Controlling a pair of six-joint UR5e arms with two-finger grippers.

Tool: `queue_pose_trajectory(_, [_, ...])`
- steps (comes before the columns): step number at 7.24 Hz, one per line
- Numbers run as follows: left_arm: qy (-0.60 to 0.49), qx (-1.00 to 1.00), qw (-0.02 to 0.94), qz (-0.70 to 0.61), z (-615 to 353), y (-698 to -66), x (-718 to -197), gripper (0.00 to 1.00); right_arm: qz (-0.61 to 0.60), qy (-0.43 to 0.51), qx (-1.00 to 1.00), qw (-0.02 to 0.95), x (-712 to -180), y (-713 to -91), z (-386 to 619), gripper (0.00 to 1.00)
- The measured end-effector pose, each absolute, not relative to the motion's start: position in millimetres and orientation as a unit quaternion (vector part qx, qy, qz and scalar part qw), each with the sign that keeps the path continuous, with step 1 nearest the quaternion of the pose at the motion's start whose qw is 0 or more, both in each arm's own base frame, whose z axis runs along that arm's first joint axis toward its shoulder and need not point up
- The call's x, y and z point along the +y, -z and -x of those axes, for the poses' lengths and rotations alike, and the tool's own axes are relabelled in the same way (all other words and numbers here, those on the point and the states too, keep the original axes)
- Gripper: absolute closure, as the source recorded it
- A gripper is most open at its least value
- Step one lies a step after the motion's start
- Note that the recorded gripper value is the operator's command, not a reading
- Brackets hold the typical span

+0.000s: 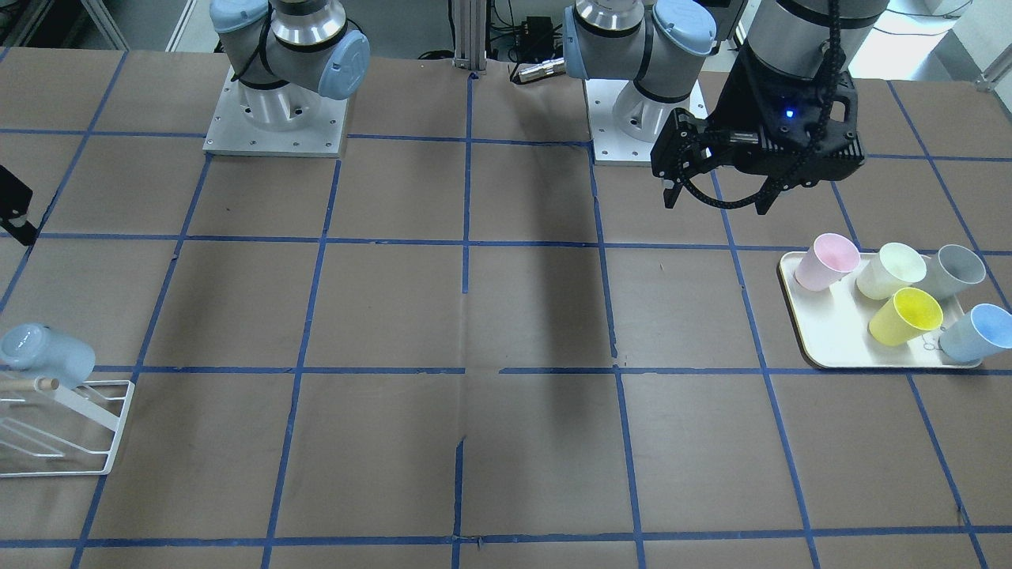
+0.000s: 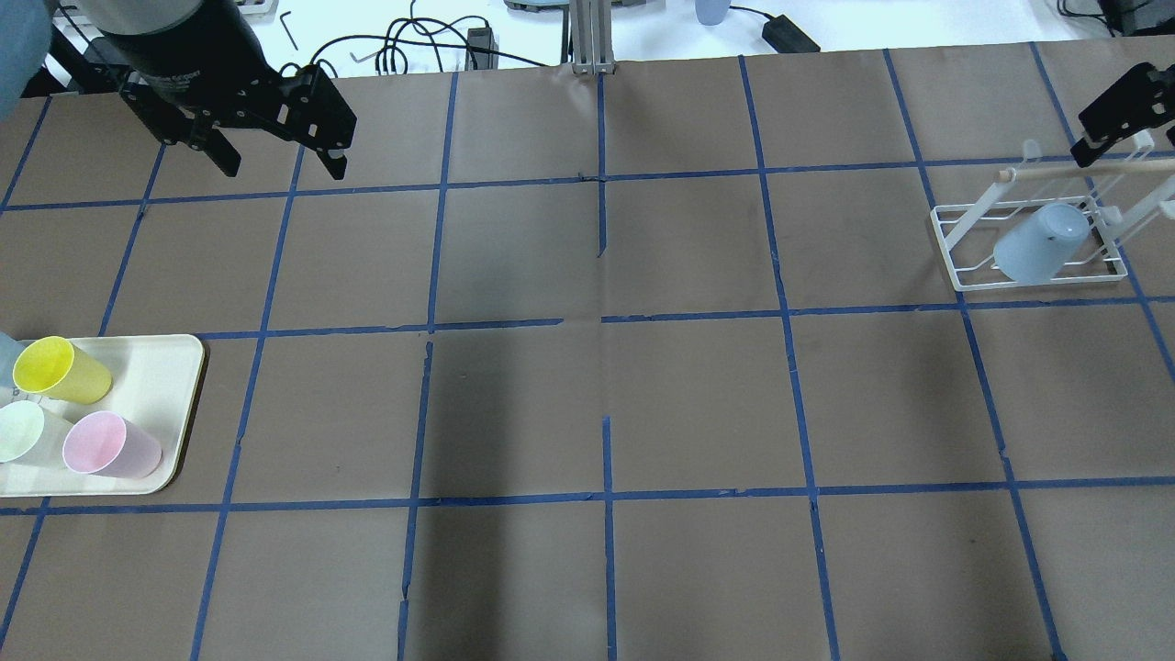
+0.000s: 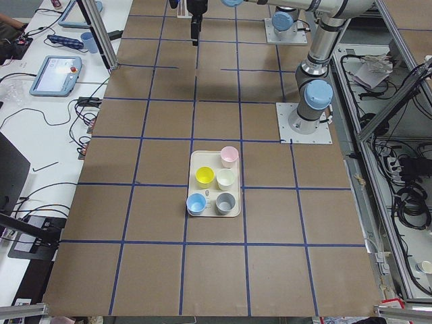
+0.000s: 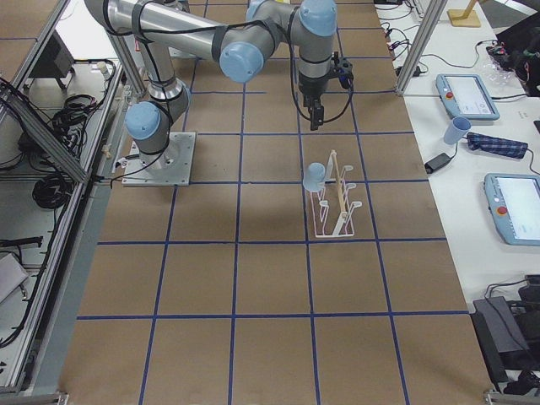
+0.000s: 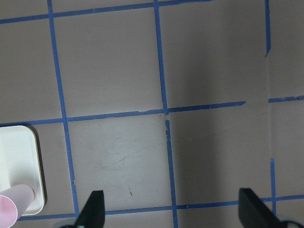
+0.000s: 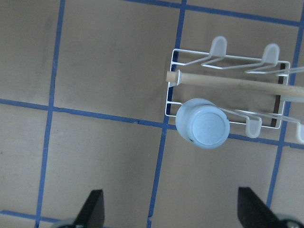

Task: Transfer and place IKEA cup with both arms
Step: 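Lower the right gripper and grasp the light-blue cup on the rack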

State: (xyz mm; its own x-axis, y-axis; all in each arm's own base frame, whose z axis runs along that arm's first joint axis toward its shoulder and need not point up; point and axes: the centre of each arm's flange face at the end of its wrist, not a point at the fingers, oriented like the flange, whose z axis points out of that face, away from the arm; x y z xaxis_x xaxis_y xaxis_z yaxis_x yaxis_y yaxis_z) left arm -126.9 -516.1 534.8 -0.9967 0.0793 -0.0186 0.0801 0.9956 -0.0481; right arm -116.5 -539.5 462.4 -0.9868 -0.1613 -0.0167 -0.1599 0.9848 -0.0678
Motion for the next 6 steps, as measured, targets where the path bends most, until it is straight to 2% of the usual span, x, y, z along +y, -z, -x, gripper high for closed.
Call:
queue_pose_trajectory(3, [0.024,0.999,0.008,-0.040,127.1,-534.9,-516.0,0.00,0.087,0.028,0.996,0.008,-553.2,-387.1,130.7,0.00])
queue_pose_trajectory(6, [0.024,0.999,0.008,-0.040,126.6,-534.5,-516.4,0.00,0.074,0.026,0.997,0.008,-563.9,-340.3,156.6,0.00])
